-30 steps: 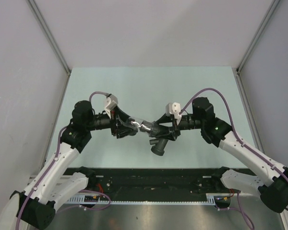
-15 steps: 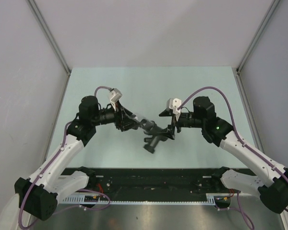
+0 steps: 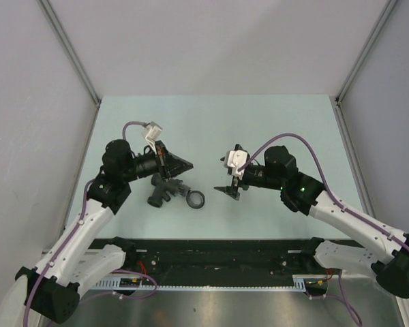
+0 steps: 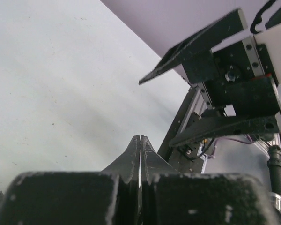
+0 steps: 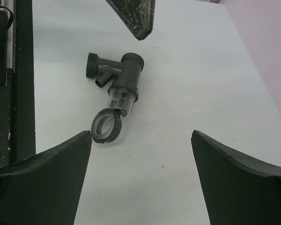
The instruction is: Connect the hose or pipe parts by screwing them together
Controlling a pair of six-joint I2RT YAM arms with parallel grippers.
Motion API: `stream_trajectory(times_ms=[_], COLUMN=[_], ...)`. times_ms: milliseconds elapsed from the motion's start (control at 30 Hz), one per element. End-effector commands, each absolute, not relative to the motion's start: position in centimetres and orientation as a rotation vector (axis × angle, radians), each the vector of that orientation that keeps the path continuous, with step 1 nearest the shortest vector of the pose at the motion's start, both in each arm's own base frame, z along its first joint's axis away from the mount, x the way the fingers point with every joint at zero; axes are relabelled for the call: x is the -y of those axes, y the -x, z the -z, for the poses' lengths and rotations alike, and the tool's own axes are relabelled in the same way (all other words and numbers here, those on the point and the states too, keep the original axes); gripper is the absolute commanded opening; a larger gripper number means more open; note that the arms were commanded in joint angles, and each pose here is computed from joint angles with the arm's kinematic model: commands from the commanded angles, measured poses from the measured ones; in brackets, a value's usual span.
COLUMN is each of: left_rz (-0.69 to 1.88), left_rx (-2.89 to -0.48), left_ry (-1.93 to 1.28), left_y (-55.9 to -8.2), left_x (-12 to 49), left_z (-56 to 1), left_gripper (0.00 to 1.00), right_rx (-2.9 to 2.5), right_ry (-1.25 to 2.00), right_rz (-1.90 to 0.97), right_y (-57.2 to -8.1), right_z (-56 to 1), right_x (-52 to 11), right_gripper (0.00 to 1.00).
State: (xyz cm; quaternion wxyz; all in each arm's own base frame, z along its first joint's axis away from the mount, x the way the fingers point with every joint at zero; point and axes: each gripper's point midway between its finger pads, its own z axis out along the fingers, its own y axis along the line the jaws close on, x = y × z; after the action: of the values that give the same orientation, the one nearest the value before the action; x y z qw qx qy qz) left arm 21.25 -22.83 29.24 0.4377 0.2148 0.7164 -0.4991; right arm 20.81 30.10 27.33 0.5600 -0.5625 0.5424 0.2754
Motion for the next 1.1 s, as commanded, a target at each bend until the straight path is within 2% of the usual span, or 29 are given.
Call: stream_trajectory(times_ms=[0,100,133,167,233,267,367,433,800,867,1000,1067], left_rz=[1.126,0.97,0.919,0.799,0.671,0.598,0.555,0.518,0.422,0.393,0.403,0.361], left_rx=[-1.737,-1.826,-1.863,-1.924,-1.999,-2.012,-2.059,-2.103,-2.312,-2.336,-2.348,-2.343], left_ry=[-0.488,-0.327,-0.275,-0.161,-0.029,0.055,0.272,0.324,0.363,0.325,0.252,0.214], left_y=[-23.0,-25.5,-26.4,-27.7,-28.7,-29.3,-29.8,-29.7,-28.3,-28.4,-29.1,-30.0], left_x=[21.9,20.0,19.2,17.4,14.7,13.1,9.8,8.4,6.5,6.2,6.4,5.9], left_z=[-30.0,-27.7,-26.8,-25.5,-23.3,-22.5,-20.0,-18.1,-10.4,-9.7,-9.9,-10.2], left_gripper=[0.0,0.01,0.05,0.15,0.16,0.25,0.41,0.46,0.63,0.67,0.69,0.69], right_rx=[-1.302,-1.401,-1.429,-1.471,-1.542,-1.572,-1.646,-1.691,-1.787,-1.792,-1.789,-1.771], right_ry=[1.202,1.084,1.043,0.973,0.9,0.856,0.878,0.919,1.115,1.131,1.158,1.156], right_rz=[-0.651,-0.696,-0.68,-0.722,-0.761,-0.806,-0.791,-0.816,-0.665,-0.687,-0.683,-0.683], right_y=[-21.6,-22.3,-22.8,-22.8,-23.4,-23.4,-23.5,-22.9,-23.8,-24.0,-24.3,-24.8], right_z=[-27.7,-27.1,-27.1,-27.2,-26.2,-26.0,-22.6,-20.0,-10.6,-10.0,-8.5,-8.5], right_x=[-31.3,-31.8,-31.8,-32.1,-32.8,-33.4,-35.3,-37.1,-38.4,-38.5,-38.8,-38.9], right_gripper=[0.91,0.91,0.9,0.9,0.89,0.88,0.82,0.81,0.86,0.83,0.77,0.69])
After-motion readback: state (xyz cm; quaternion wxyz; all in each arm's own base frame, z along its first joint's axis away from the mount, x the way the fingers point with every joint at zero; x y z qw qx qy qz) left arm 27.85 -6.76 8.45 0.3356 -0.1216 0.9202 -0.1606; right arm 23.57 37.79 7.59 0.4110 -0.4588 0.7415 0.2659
